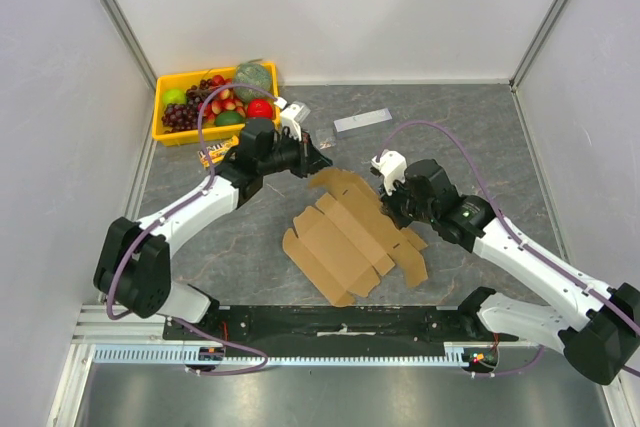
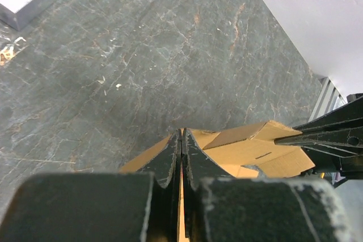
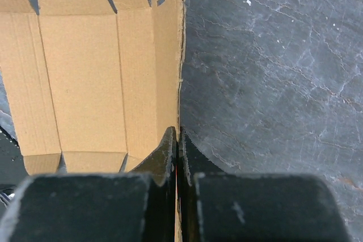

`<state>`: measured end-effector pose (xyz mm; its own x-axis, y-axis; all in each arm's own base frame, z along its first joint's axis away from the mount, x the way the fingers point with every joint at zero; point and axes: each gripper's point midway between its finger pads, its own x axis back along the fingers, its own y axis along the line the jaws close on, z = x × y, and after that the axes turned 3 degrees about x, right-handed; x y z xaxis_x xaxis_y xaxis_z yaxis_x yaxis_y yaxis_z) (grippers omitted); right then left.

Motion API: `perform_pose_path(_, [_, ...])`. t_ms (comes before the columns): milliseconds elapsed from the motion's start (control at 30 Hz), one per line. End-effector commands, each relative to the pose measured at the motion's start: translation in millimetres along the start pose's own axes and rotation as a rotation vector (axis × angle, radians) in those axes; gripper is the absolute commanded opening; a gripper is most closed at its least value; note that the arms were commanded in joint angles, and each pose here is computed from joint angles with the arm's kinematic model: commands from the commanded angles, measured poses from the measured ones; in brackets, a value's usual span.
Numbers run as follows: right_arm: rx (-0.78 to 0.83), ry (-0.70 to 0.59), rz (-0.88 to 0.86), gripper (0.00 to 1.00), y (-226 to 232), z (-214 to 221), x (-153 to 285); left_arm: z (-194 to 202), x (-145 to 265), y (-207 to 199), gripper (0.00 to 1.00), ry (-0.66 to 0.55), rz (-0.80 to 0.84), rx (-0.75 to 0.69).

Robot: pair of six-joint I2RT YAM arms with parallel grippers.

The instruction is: Fold the paper box

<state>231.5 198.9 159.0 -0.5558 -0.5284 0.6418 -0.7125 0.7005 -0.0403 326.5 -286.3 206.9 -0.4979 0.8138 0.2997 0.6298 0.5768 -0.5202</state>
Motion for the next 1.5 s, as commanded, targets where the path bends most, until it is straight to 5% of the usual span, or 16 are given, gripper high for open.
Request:
perform_pose_path(0, [0.005, -0.052, -0.040, 0.00, 7, -10, -1, -18, -11, -25, 0.02, -0.037, 0.064, -0.002])
perform_pose_path(1467, [-0.026, -0.012, -0.007, 0.00, 1, -5, -12, 52, -9, -61, 0.02, 0.071, 0.084, -0.014])
